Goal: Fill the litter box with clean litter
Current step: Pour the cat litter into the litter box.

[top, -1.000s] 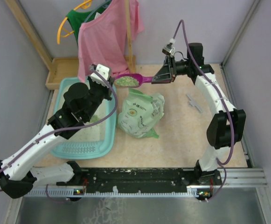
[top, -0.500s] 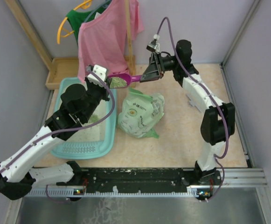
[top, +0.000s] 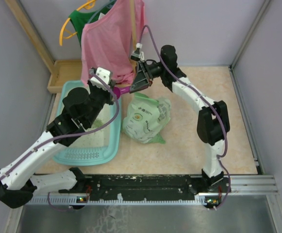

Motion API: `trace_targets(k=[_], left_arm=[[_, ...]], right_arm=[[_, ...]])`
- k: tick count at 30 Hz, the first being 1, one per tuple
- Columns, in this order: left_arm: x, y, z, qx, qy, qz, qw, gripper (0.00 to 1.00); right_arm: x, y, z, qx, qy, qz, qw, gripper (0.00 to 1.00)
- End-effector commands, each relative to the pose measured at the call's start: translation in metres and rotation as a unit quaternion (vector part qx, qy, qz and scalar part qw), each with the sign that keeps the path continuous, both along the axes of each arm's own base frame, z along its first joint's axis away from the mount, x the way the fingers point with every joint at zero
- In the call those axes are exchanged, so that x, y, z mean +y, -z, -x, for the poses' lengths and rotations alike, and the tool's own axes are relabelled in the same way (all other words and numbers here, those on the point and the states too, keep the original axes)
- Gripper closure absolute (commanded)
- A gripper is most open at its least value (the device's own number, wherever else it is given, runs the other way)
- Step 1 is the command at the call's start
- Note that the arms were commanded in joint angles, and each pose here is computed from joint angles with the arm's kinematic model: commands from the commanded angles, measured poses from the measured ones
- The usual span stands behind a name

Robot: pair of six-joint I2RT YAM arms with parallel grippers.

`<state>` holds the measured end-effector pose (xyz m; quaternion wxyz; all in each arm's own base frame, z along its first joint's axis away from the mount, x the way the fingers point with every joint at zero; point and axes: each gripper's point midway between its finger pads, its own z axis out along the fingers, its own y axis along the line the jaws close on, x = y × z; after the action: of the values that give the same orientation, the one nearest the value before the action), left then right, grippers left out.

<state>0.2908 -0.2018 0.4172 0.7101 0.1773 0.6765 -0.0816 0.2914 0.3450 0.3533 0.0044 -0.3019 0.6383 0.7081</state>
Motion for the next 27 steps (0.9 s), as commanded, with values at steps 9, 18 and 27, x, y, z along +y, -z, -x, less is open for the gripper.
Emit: trace_targets(k=[9,18,27], left_arm=[[0.019,-0.017,0.012,-0.015,-0.011,0.031,0.999,0.83],[0.016,-0.038,0.014,-0.036,0.005,0.029,0.999,0.83],[0.021,-0.052,0.018,-0.055,0.005,0.032,0.998,0.83]], right_arm=[[0.042,-0.011,0.02,-0.048,-0.058,-0.026,0.997,1.0],[0.068,-0.013,0.036,-0.058,-0.088,-0.035,0.994,1.0],[0.083,-0.021,0.049,-0.072,-0.101,-0.045,0.991,1.0]])
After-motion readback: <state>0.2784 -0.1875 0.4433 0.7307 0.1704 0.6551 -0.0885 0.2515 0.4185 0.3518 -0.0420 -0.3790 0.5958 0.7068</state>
